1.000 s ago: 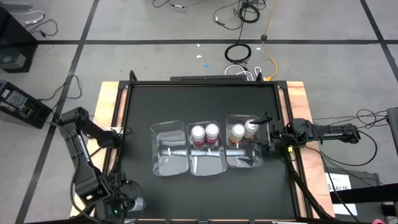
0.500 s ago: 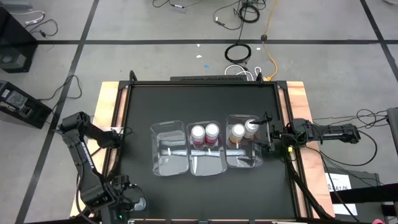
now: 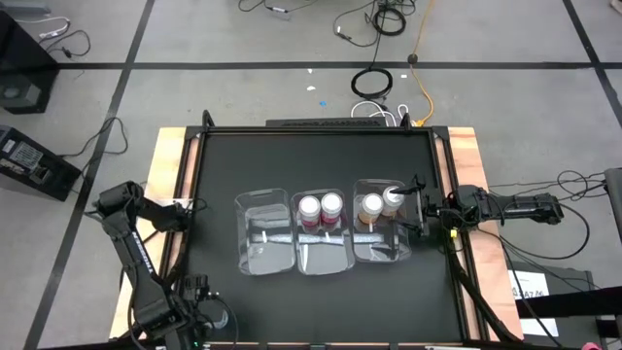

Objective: Sort soda cans
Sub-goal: Put the right white soda can into the left transparent bin

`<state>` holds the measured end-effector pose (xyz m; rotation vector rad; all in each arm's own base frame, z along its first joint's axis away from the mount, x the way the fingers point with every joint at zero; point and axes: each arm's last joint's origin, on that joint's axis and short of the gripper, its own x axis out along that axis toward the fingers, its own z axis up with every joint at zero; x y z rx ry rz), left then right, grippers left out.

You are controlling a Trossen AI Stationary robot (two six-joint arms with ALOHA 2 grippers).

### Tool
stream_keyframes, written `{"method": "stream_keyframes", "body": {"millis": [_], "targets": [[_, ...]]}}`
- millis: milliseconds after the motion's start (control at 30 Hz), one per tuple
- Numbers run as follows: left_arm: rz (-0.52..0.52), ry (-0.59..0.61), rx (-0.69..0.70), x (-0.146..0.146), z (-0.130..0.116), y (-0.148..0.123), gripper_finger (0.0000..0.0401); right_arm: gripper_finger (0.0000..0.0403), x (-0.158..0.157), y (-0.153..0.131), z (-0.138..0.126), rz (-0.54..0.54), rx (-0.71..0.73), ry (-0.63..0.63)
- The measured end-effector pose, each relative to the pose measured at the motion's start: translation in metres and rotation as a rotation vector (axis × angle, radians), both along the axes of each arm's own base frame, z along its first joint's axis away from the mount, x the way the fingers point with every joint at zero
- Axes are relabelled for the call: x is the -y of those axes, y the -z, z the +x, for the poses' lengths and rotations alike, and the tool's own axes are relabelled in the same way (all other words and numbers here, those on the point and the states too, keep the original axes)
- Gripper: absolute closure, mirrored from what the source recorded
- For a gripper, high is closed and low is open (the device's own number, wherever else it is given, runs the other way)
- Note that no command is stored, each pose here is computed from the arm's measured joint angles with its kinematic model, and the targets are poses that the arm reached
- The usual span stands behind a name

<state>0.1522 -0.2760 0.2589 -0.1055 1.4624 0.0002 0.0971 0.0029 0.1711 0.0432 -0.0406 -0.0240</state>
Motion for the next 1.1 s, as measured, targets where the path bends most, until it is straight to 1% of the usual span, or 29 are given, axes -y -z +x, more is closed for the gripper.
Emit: {"method": "stream_keyframes", "body": {"millis": [100, 167, 367, 533, 633, 700, 833, 1000, 1100], "targets": [[0.006, 0.000, 0.004, 0.000, 0.000, 0.000, 0.0122, 0.0005, 0.000, 0.000, 0.000, 0.000, 0.000, 0.000], [0.006, -0.001, 0.005, 0.000, 0.000, 0.000, 0.0135, 0.0005, 0.000, 0.000, 0.000, 0.000, 0.000, 0.000], [0.005, -0.007, 0.005, 0.000, 0.000, 0.000, 0.0134, 0.0005, 0.000, 0.000, 0.000, 0.000, 0.000, 0.000], [0.009, -0.034, 0.004, -0.004, -0.002, -0.006, 0.0121, 0.0005, 0.000, 0.000, 0.000, 0.000, 0.000, 0.000], [-0.009, -0.054, 0.014, -0.009, -0.004, -0.019, 0.0119, 0.0005, 0.000, 0.000, 0.000, 0.000, 0.000, 0.000], [-0.003, -0.066, 0.016, -0.014, -0.006, -0.027, 0.0118, 0.0005, 0.000, 0.000, 0.000, 0.000, 0.000, 0.000], [-0.026, -0.108, 0.027, -0.026, -0.007, -0.050, 0.0117, 0.0005, 0.000, 0.000, 0.000, 0.000, 0.000, 0.000], [-0.022, -0.171, 0.027, -0.050, -0.001, -0.077, 0.0124, 0.0005, 0.000, 0.000, 0.000, 0.000, 0.000, 0.000], [0.014, -0.217, 0.009, -0.069, 0.004, -0.092, 0.0124, 0.0005, 0.000, 0.000, 0.000, 0.000, 0.000, 0.000]]}}
